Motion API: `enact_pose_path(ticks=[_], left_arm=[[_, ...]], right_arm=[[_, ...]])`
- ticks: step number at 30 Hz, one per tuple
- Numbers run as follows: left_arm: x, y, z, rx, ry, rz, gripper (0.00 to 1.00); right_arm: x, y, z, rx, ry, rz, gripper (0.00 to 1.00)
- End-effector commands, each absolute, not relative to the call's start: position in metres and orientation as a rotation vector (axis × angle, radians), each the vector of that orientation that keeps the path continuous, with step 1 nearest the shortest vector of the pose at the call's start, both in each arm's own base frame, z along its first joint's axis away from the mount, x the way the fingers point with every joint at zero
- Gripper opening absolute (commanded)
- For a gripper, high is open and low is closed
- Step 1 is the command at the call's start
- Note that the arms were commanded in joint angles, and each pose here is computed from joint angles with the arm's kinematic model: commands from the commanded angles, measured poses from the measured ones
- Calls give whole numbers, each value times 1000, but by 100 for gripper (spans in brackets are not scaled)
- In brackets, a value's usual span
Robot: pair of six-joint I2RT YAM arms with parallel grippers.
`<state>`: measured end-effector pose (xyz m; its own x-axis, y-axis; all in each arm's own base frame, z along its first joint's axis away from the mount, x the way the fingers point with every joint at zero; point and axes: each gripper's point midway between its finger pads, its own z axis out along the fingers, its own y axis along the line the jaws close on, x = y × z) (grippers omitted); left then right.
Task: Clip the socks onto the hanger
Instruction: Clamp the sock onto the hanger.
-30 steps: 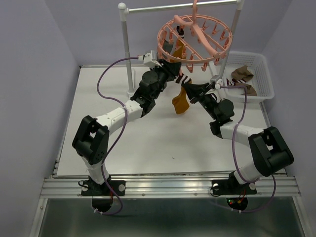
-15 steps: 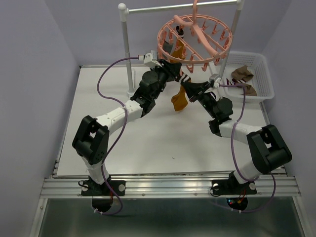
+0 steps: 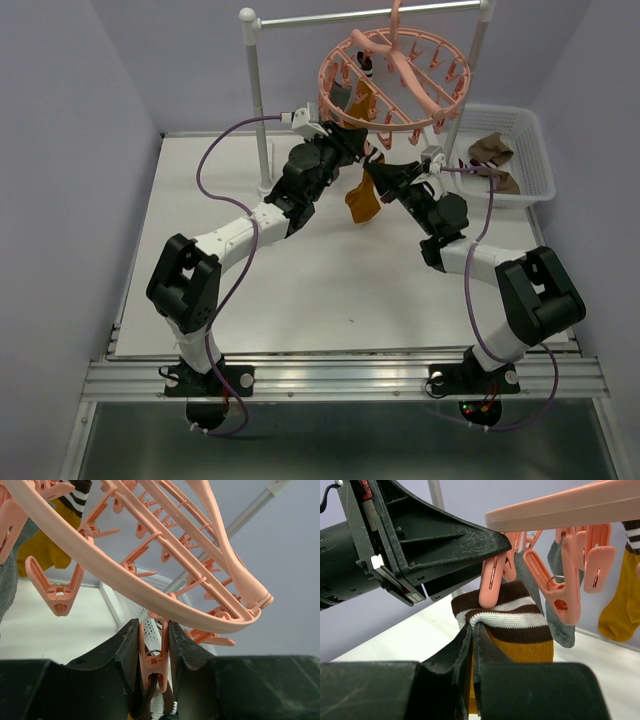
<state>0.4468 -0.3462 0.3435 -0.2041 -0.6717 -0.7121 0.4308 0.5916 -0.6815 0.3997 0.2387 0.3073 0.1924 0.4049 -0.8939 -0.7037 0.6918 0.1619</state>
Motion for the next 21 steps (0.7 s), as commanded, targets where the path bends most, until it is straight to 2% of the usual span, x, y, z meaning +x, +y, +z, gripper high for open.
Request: enact_pose_path(ticks=[1, 4, 5, 6, 7, 8, 10, 13, 15, 18, 20, 21], left_arm=[[442, -330, 414, -277, 1292, -1075, 0], [443, -330, 414, -280, 1292, -1075, 0], [443, -329, 413, -284, 1292, -1072, 6], [443, -329, 414, -285, 1290, -1071, 18], [443, -329, 414, -284, 1290, -1070, 47], [444, -328, 414, -287, 1290, -1068, 59], [443, -329, 413, -282, 1292, -1067, 76], [443, -329, 414, -280, 1289, -1065, 87], [444, -328, 414, -284, 1288, -1065, 89], [443, -328, 416, -279, 1284, -1062, 94], [443, -326, 418, -274, 1276, -1055, 95], [443, -326, 419, -275, 1274, -1051, 95]], right_arm=[[390, 239, 358, -321, 933, 806, 6], [389, 239, 358, -321, 930, 806, 6], [389, 238, 359, -321, 928, 803, 6], [389, 238, 359, -321, 929, 803, 7], [389, 238, 359, -323, 929, 800, 8], [389, 238, 358, -323, 932, 800, 8], [389, 238, 359, -321, 930, 799, 11], [388, 236, 363, -314, 922, 799, 13], [388, 236, 363, -314, 923, 799, 14], [387, 236, 364, -312, 930, 799, 24], [387, 236, 364, -313, 948, 803, 36], [387, 236, 363, -313, 958, 802, 48]])
